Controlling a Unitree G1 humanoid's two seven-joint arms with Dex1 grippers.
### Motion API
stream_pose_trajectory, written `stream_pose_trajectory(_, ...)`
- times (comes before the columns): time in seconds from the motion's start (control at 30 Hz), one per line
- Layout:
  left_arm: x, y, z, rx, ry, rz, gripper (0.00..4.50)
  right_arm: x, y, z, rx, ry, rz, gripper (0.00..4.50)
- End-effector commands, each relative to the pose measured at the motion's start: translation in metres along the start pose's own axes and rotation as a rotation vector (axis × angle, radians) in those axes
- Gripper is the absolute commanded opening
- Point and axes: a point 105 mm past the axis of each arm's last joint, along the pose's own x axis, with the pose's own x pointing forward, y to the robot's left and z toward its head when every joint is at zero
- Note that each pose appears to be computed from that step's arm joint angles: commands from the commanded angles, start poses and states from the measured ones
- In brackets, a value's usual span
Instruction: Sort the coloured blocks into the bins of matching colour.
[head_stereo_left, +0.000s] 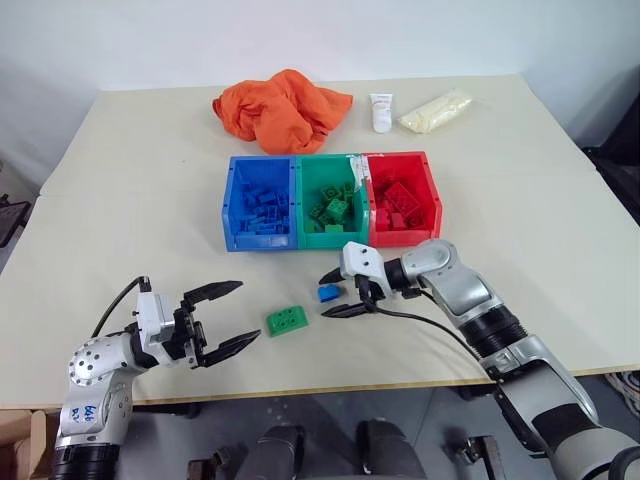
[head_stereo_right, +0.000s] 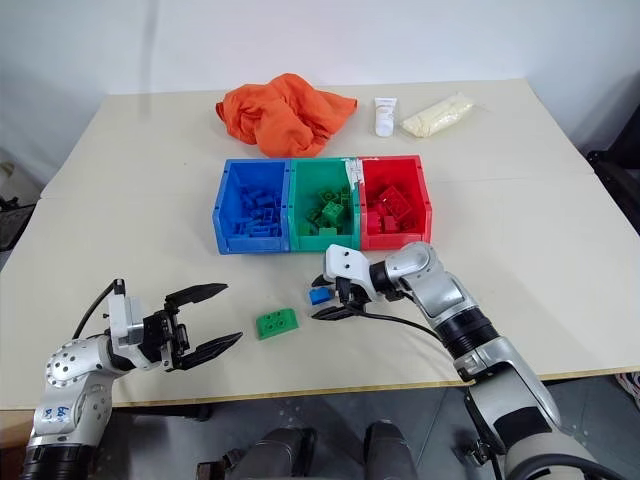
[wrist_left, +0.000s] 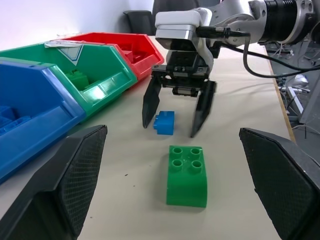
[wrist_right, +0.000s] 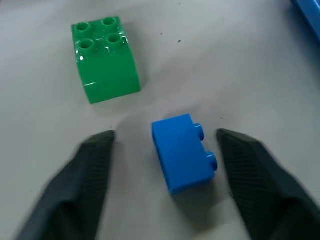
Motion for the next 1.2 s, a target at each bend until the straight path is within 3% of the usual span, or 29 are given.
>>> stream_pose_trajectory(0.03, 0.0, 0.002, 0.01, 0.031, -0.036, 0.004, 4.5, -0.008, -0.008, 0.016, -0.056, -0.04, -0.036, 1.86)
stream_pose_trajectory(0.13, 0.001, 0.004, 0.01, 0.033, -0.039, 0.001, 4.5, -0.014, -0.01, 0.026, -0.073, -0.069, -0.055, 0.86)
stream_pose_trajectory(0.3, 0.003, 0.007, 0.011, 0.036, -0.043, -0.002, 4.5, -0.027, -0.025, 0.069, -0.084, -0.189, -0.131, 0.87)
stream_pose_trajectory(0.53, 0.006, 0.011, 0.01, 0.041, -0.043, -0.003, 4.5, -0.021, -0.074, 0.126, -0.094, -0.279, -0.303, 0.87)
stream_pose_trajectory(0.67, 0.006, 0.013, 0.01, 0.047, -0.041, 0.003, 4.5, -0.008, -0.1, 0.145, -0.064, -0.317, -0.382, 0.87)
stream_pose_trajectory(0.87, 0.006, 0.013, 0.01, 0.054, -0.039, 0.017, 4.5, 0.016, -0.11, 0.16, -0.059, -0.348, -0.405, 0.87)
stream_pose_trajectory(1.2, 0.007, 0.014, 0.01, 0.06, -0.039, 0.044, 4.5, 0.024, -0.116, 0.173, -0.058, -0.418, -0.474, 4.28)
